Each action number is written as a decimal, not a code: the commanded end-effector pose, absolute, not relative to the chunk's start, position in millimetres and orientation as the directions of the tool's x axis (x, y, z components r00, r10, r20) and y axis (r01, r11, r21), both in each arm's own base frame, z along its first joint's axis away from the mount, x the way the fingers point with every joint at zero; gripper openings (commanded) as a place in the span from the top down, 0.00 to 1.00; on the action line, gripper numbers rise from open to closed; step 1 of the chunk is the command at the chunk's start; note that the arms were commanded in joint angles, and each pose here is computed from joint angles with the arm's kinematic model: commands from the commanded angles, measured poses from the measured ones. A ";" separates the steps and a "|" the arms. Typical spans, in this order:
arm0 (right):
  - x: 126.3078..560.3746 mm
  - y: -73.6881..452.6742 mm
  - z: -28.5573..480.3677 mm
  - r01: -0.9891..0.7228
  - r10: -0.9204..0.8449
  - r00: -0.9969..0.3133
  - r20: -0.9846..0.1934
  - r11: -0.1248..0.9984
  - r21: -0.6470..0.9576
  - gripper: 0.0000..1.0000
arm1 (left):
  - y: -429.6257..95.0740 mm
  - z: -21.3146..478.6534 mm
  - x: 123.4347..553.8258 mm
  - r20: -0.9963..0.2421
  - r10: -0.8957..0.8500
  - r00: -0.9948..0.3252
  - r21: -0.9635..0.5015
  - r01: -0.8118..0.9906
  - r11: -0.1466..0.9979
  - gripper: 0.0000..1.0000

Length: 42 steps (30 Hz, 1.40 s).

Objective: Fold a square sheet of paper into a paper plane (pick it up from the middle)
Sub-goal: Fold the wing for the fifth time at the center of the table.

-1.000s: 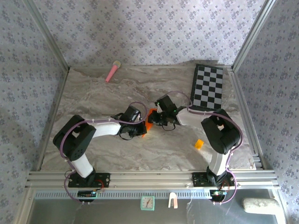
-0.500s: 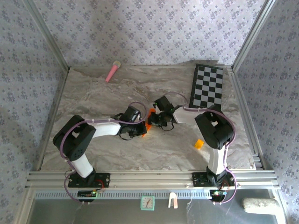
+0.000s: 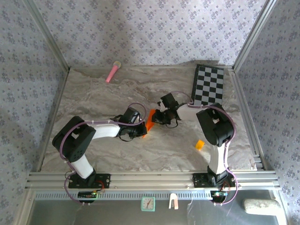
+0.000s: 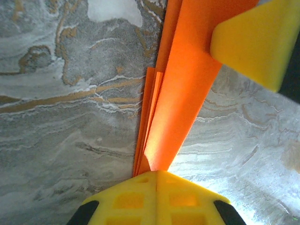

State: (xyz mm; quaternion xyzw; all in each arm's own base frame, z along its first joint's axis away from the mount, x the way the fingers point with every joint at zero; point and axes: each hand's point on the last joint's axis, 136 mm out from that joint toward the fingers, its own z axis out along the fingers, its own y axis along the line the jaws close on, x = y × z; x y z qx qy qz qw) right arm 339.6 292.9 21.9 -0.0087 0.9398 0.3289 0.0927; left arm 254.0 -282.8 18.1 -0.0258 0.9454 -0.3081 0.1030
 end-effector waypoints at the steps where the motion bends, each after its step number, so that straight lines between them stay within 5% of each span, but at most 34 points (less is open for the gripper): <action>1: 360.7 258.4 -1.2 -0.041 0.070 -0.978 -0.198 0.860 0.509 0.86 | -245.3 -23.2 211.0 -0.018 -0.096 -0.995 -0.444 -0.078 0.892 1.00; 29: 429.3 181.8 -10.5 0.123 0.255 -0.942 -0.217 0.866 0.484 0.86 | -246.7 -19.2 212.1 -0.021 -0.085 -0.996 -0.446 -0.066 0.892 1.00; 42: 446.1 180.7 42.5 0.059 0.268 -0.907 -0.325 0.845 0.532 0.82 | -263.4 7.7 229.0 -0.075 -0.063 -0.995 -0.497 -0.017 0.868 1.00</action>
